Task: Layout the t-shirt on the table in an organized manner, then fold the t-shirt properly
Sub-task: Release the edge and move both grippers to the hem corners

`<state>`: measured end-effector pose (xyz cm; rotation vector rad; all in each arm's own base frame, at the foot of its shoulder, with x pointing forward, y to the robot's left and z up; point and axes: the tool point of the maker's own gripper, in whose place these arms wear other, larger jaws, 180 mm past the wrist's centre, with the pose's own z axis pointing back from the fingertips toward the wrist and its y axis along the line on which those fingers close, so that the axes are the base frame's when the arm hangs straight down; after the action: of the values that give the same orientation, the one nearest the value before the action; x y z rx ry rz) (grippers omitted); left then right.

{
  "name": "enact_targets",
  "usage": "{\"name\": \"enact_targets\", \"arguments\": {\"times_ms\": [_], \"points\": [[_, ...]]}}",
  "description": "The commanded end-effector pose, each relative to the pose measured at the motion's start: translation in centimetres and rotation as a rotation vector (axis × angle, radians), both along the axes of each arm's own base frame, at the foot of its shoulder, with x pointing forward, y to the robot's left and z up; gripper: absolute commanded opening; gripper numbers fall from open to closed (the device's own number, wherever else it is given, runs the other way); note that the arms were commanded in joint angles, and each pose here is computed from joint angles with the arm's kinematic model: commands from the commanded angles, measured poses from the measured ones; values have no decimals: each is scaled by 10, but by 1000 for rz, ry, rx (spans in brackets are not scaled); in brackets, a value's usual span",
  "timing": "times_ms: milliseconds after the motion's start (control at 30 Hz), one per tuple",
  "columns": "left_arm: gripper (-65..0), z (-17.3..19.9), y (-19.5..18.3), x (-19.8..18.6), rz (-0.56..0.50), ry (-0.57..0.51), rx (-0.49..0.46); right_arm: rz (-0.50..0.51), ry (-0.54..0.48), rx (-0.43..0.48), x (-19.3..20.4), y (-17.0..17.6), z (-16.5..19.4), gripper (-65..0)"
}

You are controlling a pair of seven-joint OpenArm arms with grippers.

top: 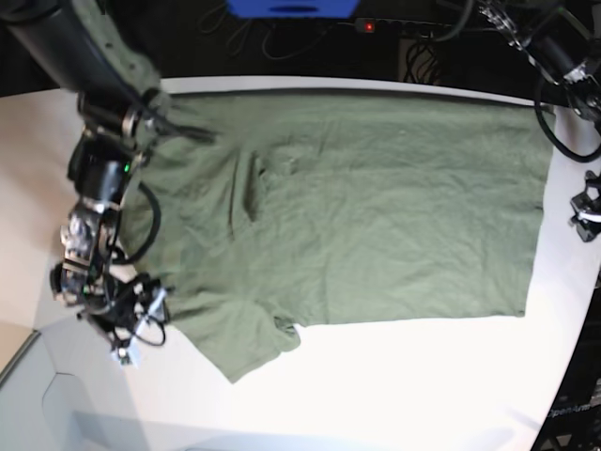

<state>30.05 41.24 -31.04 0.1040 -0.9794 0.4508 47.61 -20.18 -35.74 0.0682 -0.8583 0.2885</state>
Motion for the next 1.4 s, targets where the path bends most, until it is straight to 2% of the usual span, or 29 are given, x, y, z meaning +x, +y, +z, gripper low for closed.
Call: {"name": "enact_targets", "arguments": {"times_ms": [0,167,333,433,700,867,967,1100,1167,1233,1367], "points": [[-309,20,9,5,5,-49,36,0,-69,28,15,-1,16,-302],[-309,26,17,4,10,-52,58,-78,-171,99,31,-10,13,-302],[-309,26,15,6,7,-57,56,-203,-166,106,30,-28,-10,-302],[-309,26,14,7,7,-59,53,-214,-203,114,29,-34,-12,-302],[-309,-2,18,12,30,-24,-38,-210,-158,139,21,-25,-31,-302],[-309,-6,11,41,21,-36,-101,-206,-115,154,14,-19,-46,-310],[-309,-3,-3,73,-47,-20,-41,-206,-111,154,14,-19,-47,-362],[-309,-11,-30,114,-139,-17,31,-206,-106,153,13,-18,-48,-505],[-309,-18,-40,134,-165,-23,27,-206,-106,153,13,-18,-48,-592],[-309,-30,-49,150,-177,-19,-5,-207,-95,152,8,-18,-54,-650],[-309,-48,-54,168,-165,-24,-54,-207,-85,149,4,-19,-58,-648]]}}
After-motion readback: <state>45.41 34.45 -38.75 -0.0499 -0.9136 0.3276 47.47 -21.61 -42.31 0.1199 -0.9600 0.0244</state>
